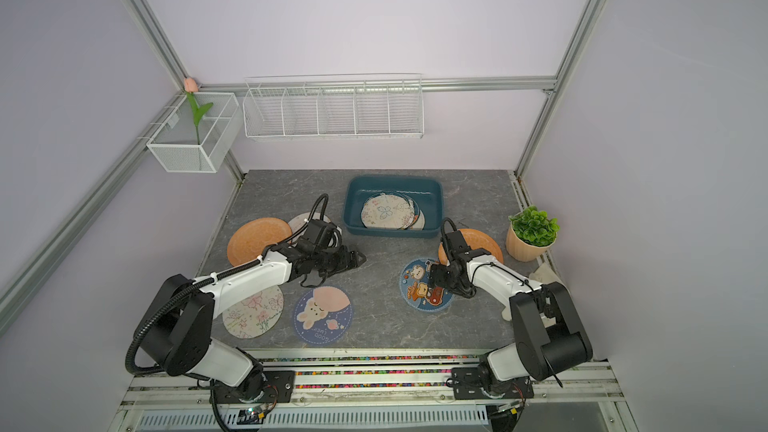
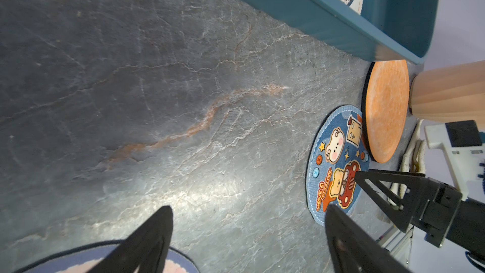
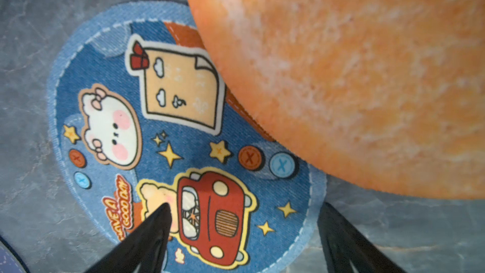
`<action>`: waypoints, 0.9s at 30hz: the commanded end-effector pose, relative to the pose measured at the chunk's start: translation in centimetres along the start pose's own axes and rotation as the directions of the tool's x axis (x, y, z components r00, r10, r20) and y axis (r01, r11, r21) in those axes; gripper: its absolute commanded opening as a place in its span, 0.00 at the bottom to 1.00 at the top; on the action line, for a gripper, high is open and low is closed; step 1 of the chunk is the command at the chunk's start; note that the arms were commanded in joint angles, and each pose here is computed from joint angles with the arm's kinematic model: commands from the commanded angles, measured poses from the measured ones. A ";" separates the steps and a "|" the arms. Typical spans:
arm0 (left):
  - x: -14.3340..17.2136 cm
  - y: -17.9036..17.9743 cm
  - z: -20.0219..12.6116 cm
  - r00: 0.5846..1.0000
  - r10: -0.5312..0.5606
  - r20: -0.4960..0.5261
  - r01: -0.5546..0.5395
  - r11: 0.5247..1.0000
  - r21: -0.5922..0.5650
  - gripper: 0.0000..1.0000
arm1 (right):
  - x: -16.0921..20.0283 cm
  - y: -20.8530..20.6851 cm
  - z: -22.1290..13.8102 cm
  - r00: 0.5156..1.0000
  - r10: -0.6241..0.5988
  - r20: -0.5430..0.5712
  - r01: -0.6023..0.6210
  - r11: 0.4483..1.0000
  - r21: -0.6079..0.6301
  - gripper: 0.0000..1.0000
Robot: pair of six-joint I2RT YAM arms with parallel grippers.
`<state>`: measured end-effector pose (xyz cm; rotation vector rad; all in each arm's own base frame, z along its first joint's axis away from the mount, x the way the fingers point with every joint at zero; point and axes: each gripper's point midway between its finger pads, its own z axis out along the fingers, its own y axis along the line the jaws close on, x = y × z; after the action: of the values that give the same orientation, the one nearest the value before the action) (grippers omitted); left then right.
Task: Put the coasters into the storage box
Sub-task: Move the coaster to the center of the board.
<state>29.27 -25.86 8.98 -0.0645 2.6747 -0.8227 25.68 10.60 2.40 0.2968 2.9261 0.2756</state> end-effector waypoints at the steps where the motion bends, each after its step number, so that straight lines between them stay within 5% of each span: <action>1: -0.6 -0.1 -0.8 1.000 0.006 0.027 -0.006 1.000 -0.003 0.90 | 0.7 1.6 1.3 0.999 -0.008 -0.045 0.006 0.999 -0.054 0.89; 27: -0.2 -0.8 0.8 1.000 0.029 0.002 -0.029 0.999 -0.014 0.92 | 1.3 10.7 3.2 0.965 -0.236 -0.115 0.214 0.960 -0.179 0.88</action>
<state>29.12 -26.15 8.31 -0.0559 2.6915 -0.8046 29.05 20.46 2.99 -0.0197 2.9126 0.4644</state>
